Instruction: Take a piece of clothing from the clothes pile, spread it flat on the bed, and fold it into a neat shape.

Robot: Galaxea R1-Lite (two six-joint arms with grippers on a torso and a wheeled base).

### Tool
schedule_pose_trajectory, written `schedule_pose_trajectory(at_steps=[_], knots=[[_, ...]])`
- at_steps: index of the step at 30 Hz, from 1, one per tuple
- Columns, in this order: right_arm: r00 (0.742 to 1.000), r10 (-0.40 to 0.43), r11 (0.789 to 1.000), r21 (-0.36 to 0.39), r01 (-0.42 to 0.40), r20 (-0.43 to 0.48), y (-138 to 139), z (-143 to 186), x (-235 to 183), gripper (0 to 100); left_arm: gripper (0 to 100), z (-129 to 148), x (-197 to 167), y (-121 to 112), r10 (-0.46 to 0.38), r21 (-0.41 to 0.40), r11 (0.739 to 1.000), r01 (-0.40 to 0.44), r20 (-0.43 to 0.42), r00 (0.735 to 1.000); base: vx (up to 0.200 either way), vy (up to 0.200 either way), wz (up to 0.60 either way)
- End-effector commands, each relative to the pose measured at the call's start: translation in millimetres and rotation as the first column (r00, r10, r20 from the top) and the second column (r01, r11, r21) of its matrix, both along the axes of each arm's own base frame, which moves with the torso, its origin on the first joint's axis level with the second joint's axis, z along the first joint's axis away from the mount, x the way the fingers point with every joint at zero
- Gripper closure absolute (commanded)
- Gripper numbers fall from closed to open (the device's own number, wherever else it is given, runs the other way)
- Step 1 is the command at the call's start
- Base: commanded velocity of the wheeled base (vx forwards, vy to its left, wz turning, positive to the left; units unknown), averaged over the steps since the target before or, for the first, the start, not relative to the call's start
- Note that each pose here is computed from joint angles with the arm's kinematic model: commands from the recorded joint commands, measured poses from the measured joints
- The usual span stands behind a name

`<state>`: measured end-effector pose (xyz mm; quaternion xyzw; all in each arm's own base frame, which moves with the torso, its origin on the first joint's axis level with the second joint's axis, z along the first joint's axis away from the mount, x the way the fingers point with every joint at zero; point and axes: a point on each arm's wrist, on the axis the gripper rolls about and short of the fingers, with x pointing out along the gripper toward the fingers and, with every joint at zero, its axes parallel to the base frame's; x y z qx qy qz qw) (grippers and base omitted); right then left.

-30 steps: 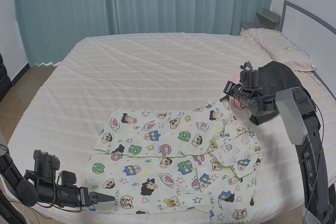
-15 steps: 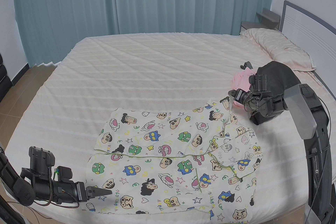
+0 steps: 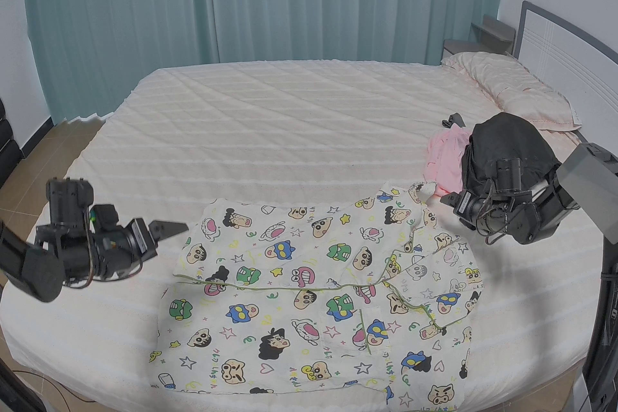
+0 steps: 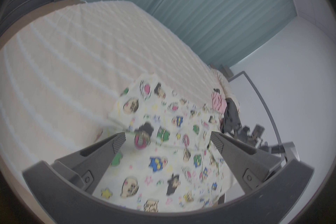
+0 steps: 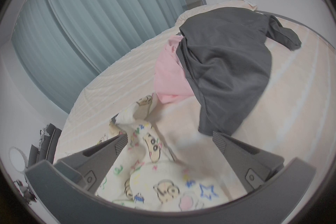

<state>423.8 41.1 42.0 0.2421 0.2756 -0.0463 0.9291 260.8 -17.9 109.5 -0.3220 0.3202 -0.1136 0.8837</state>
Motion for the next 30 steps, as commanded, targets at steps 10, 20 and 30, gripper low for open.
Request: schedule_pose_trajectory(at_steps=[10, 20, 30], knots=[[0.998, -0.047, 0.992, 0.123, 0.041, 0.044, -2.1, 9.4, -93.6, 0, 0, -26.7, 167.0, -2.5, 0.045, 0.055, 0.998, -0.042, -0.053, 0.998, 0.0, 0.0, 0.0], [0.997, -0.073, 0.985, 0.158, 0.066, 0.039, -5.5, -3.3, -120.6, 0, 0, -58.1, 193.8, 3.9, -0.008, 0.114, 0.993, 0.014, -0.048, 0.999, 0.0, 0.0, 0.0], [0.993, -0.092, 0.975, 0.211, 0.073, 0.078, -8.2, -3.1, -144.9, 0, 0, -77.3, 211.8, 9.7, -0.039, 0.078, 0.996, 0.043, -0.048, 0.998, 0.0, 0.0, 0.0]])
